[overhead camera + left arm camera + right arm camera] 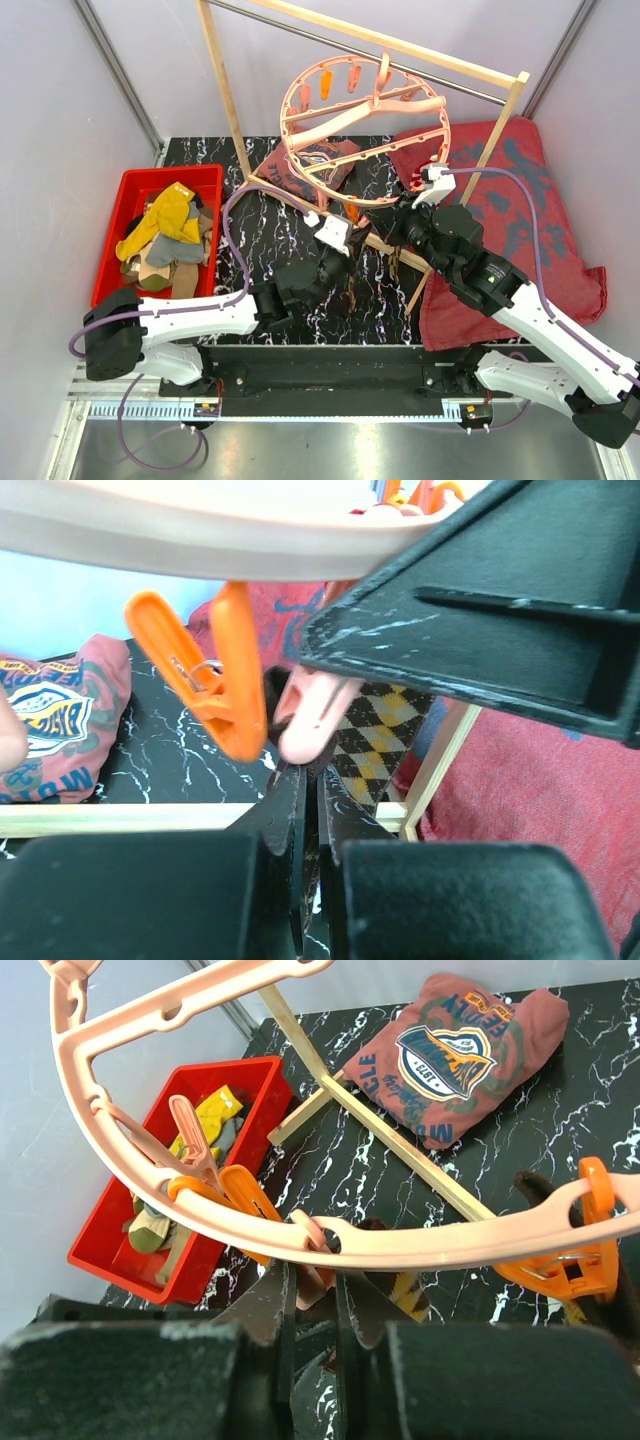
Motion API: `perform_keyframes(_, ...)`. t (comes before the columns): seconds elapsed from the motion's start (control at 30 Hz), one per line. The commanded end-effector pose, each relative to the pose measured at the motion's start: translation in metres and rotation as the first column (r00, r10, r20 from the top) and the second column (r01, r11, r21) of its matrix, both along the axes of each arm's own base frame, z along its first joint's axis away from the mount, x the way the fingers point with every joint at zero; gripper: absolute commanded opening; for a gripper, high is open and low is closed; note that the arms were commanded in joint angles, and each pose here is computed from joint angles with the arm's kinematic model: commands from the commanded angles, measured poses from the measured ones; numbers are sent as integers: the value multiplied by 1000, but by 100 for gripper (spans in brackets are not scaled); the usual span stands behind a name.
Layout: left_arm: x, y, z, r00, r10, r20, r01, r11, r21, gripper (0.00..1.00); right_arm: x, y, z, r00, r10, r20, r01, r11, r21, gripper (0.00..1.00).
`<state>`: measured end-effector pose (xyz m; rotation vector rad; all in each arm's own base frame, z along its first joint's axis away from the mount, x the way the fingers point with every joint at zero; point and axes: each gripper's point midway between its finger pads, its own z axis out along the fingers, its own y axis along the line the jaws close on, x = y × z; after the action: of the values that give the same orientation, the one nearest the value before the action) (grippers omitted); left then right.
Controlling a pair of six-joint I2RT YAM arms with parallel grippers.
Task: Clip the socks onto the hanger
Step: Clamp the sock onto the hanger.
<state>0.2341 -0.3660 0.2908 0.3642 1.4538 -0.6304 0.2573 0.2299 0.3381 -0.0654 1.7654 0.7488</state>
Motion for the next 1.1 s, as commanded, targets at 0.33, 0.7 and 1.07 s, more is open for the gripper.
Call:
perform_keyframes(0.33,-3,-5,55,995,70,69,-61,990,-124,0,6,-13,4,994,-104,-37,105,994,31,0)
perform_keyframes(0.7,3,7,16,990,134,42,-133,991,-10,0,3,-22,22,994,-109,25,108,994,33,0)
perform_keyframes(1.07,10,16,-5,978,208,14,-209,977,51,0,6,-32,24,986,-163,34,162,986,36,0)
